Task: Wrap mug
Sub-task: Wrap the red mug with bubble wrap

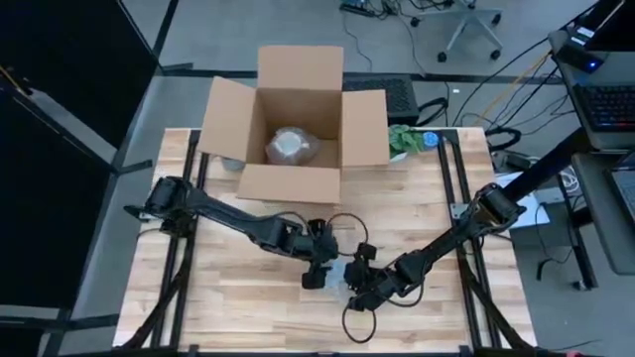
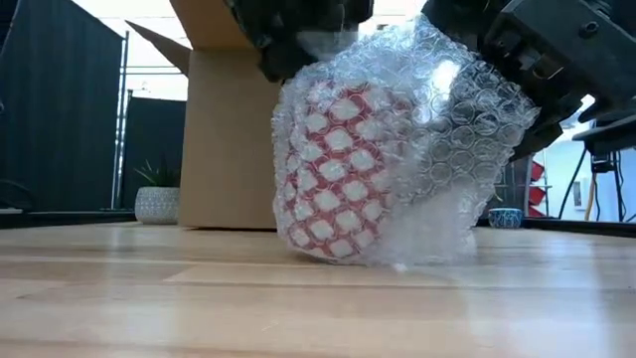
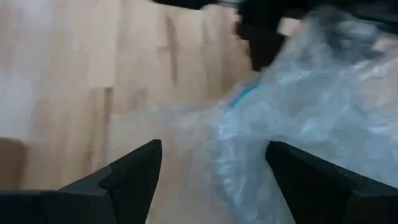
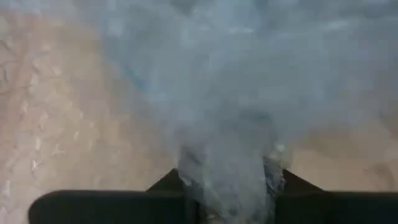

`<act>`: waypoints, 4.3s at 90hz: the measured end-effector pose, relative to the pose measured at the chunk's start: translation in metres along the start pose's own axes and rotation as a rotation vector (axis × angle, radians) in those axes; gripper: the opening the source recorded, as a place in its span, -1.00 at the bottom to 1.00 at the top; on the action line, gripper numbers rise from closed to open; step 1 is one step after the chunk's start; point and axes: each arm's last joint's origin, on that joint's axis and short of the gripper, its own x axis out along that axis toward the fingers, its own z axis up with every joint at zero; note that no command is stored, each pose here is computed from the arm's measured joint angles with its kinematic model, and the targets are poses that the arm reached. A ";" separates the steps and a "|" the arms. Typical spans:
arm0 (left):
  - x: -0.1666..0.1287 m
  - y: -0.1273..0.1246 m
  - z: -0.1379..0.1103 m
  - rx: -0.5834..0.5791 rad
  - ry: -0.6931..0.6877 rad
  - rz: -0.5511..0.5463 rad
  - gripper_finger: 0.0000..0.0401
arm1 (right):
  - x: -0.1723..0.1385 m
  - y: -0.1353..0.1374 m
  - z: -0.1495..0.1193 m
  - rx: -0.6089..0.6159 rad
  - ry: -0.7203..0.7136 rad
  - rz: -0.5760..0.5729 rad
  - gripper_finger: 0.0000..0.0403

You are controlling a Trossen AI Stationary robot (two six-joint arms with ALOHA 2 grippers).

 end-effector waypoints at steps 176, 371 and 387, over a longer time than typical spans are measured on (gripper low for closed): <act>0.033 0.025 0.001 -0.095 0.077 -0.161 0.44 | 0.000 0.001 0.001 0.011 -0.007 0.011 -0.77; -0.047 0.011 0.028 0.058 -0.109 0.062 0.44 | 0.000 0.000 0.001 0.006 -0.006 0.002 -0.77; -0.047 -0.006 0.027 0.089 -0.128 0.007 0.44 | 0.000 0.000 0.001 0.004 -0.005 0.003 -0.77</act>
